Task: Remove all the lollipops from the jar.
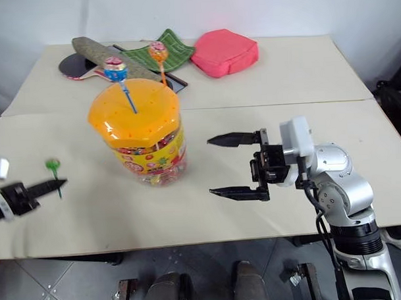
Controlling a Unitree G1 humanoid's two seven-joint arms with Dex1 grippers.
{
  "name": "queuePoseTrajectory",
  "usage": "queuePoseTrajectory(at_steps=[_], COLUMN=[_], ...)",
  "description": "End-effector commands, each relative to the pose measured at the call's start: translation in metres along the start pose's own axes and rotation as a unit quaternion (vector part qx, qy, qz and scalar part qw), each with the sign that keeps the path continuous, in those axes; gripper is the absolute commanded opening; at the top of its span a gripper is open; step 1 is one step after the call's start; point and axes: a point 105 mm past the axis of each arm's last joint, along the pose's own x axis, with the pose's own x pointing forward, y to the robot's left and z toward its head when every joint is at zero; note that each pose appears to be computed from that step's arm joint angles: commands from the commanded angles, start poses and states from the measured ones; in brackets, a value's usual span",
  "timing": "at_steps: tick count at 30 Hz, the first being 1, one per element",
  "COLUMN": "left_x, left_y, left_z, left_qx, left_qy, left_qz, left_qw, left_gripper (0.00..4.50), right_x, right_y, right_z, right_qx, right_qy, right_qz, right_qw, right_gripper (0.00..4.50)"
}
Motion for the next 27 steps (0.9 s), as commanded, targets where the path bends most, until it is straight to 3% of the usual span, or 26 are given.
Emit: queuePoseTrajectory(at_steps=[1,6,7,10,16,20,23,27], left_x=[-0.007,-0.004,-0.005,-0.009,-0.024,-0.035,-0.045,-0.050], left_y=[-0.003,-0.008,-0.007,-0.013,-0.021,-0.045,-0.065,-0.095], left_z=[-0.002,-0.024,-0.023,-0.010,0.020,0.045,0.067,0.091], left_qx=[0.056,0.040,0.041,0.060,0.137,0.229,0.257,0.226], left_qy=[0.003,0.014,0.012,-0.014,-0.063,-0.128,-0.202,-0.293], left_qz=[0.033,0.030,0.033,0.020,-0.021,-0.101,-0.159,-0.244], left_qw=[0.998,0.999,0.999,0.998,0.988,0.960,0.932,0.896], left_gripper=[0.05,0.05,0.49,1.18,3.02,4.32,4.47,4.47], right_x=[0.000,0.001,0.000,-0.002,-0.007,-0.009,-0.009,0.000], right_y=[0.005,-0.001,-0.001,-0.003,-0.008,-0.028,-0.056,-0.105], right_z=[-0.007,-0.007,-0.006,-0.003,0.003,0.016,0.021,0.020], right_qx=[-0.028,-0.026,-0.023,-0.015,-0.004,0.023,0.035,0.044], right_qy=[0.029,0.023,0.021,0.014,0.002,-0.041,-0.048,-0.021], right_qz=[0.029,0.021,0.017,0.005,-0.021,-0.079,-0.153,-0.257], right_qw=[0.999,0.999,0.999,1.000,1.000,0.996,0.986,0.965], right_gripper=[4.50,4.50,4.50,4.50,4.50,4.50,4.50,4.50])
